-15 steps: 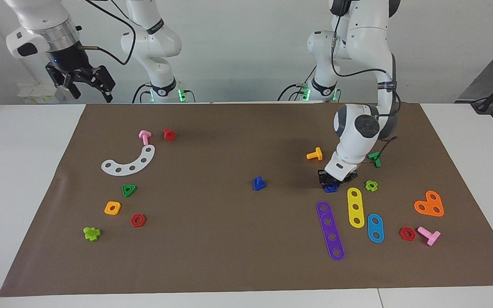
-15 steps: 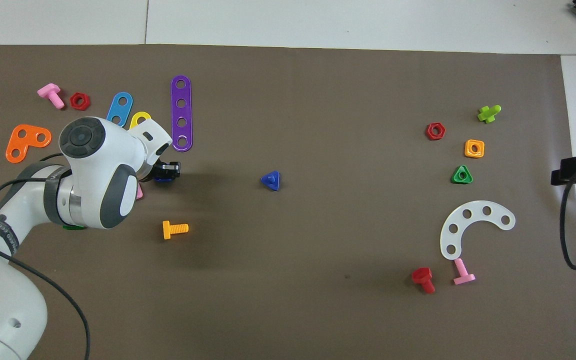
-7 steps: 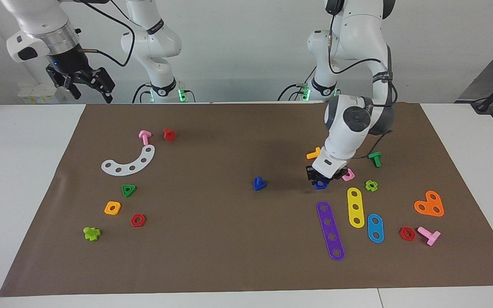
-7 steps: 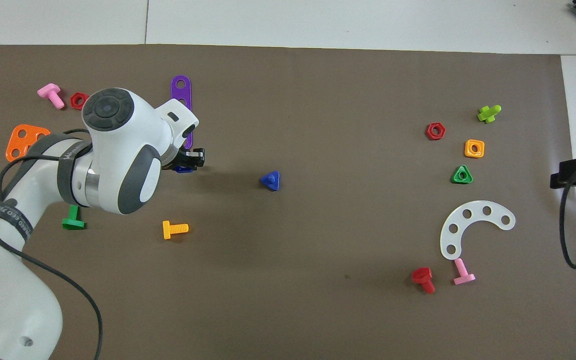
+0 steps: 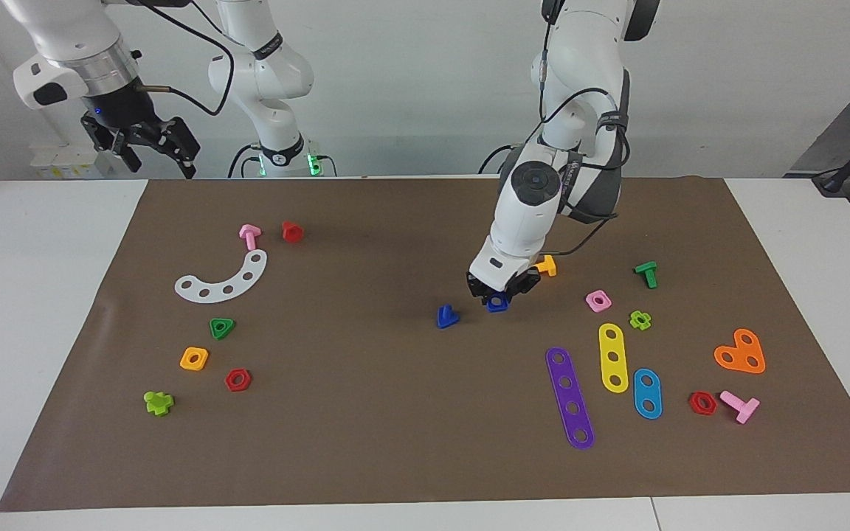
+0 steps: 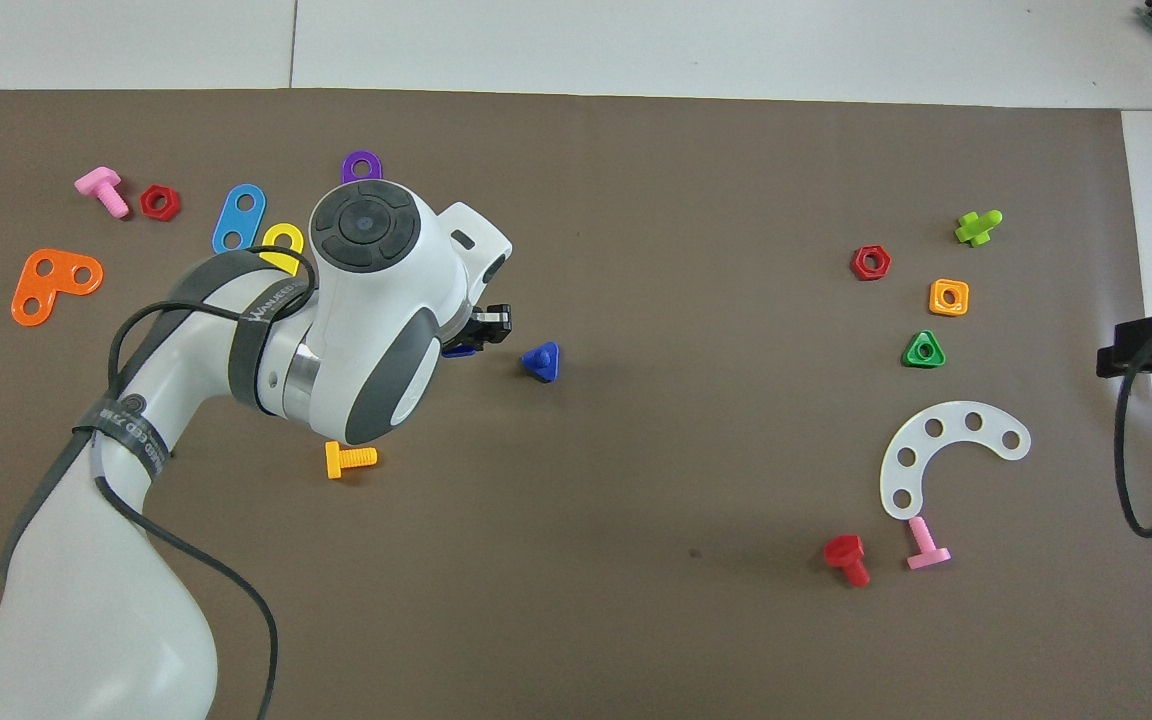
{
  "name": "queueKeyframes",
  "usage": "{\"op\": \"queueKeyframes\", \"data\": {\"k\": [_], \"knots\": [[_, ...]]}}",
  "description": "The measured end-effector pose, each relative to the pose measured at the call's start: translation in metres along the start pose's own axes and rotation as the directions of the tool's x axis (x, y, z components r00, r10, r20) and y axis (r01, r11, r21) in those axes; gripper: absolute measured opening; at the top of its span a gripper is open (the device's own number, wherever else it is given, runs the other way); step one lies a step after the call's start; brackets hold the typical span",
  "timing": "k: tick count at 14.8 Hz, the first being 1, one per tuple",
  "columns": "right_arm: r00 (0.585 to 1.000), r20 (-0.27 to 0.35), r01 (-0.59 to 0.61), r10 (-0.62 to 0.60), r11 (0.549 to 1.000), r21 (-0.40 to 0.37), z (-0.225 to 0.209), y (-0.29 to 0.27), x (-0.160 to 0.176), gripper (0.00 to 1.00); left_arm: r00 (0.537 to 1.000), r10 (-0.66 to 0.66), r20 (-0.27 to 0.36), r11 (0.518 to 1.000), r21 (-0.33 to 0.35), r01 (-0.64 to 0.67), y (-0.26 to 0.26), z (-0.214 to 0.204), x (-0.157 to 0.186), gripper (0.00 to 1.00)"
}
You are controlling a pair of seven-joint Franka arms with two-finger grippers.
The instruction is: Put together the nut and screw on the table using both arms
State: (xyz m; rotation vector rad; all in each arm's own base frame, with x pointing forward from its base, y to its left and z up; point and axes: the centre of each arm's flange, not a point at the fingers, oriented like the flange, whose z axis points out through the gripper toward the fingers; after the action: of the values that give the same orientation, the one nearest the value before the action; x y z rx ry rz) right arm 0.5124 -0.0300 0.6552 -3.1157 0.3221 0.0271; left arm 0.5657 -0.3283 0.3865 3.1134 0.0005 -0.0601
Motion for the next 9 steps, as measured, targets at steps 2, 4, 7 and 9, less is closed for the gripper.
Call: {"op": "queueKeyframes", "data": {"k": [2,4,7,9], "knots": [[1.000,0.000,0.000,0.000,1.000,0.000,0.000,0.000,0.000,1.00,1.000,-0.012,-0.002,1.000,-0.010,0.012,0.017,-0.002,-0.002,0.48],[1.000,-0.003,0.001,-0.001,1.000,0.000,0.000,0.000,0.000,1.00,1.000,-0.024,-0.005,1.000,-0.013,0.024,0.031,0.001,-0.001,0.48],[1.000,-0.001,0.009,-0.009,1.000,-0.001,0.001,-0.005,0.001,1.00,0.999,-0.036,-0.002,0.999,-0.015,0.036,0.044,0.009,0.002,0.48],[1.000,0.008,0.011,-0.011,1.000,-0.004,0.008,-0.009,0.004,1.00,0.999,-0.042,0.002,0.999,-0.015,0.042,0.050,0.014,0.003,0.48]]}}
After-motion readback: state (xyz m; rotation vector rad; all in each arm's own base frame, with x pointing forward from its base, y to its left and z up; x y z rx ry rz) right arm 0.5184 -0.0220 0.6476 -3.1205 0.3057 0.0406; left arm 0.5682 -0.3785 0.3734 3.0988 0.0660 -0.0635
